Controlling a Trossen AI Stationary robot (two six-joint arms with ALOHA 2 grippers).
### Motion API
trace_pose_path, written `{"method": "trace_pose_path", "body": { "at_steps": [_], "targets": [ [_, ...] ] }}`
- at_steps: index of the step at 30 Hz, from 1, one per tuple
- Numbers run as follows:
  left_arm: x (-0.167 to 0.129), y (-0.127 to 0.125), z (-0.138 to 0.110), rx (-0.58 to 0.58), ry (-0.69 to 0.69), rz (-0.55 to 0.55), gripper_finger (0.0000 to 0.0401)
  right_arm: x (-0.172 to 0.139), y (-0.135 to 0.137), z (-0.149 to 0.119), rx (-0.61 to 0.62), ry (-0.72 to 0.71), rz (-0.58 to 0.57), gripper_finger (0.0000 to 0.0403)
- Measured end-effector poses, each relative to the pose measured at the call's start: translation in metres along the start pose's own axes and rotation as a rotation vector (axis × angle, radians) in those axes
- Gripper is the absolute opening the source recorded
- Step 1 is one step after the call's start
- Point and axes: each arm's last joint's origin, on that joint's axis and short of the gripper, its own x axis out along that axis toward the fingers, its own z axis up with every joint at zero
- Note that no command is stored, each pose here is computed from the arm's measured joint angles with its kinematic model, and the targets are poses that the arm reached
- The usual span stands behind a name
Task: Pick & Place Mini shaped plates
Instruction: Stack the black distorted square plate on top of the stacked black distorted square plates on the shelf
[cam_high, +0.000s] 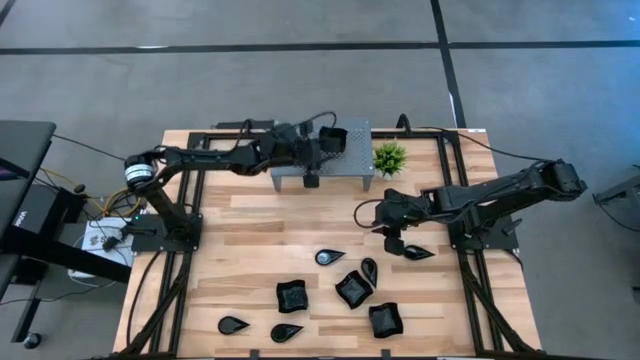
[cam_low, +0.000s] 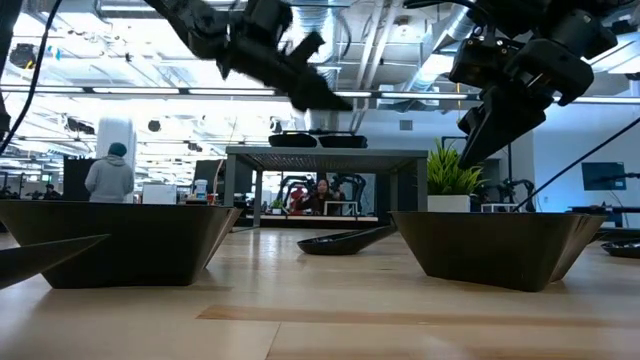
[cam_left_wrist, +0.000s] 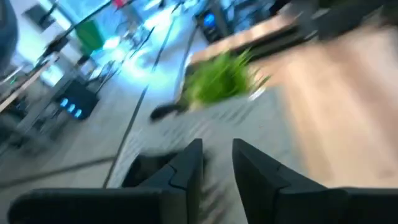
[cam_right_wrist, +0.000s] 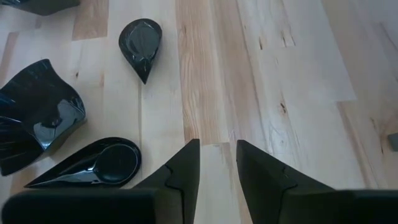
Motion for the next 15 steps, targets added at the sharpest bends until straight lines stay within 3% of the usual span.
{"method": "trace_pose_path", "body": {
  "at_steps": [6,12,15],
  "targets": [
    [-0.012,-0.069,0.049,-0.006,-0.143,-0.209,0.0091,0.000,0.000,0.000,0.000,0.005,-0.001,0.0101],
    [-0.032,-0.160,0.056,-0.043,-0.103,-0.504,0.0095,0.000,0.000,0.000,0.002,-0.002,0.000,0.0101],
    [-0.048,-0.194,0.058,-0.046,-0.107,-0.598,0.0104,0.000,0.000,0.001,0.003,-0.006,0.001,0.0101]
  ]
}}
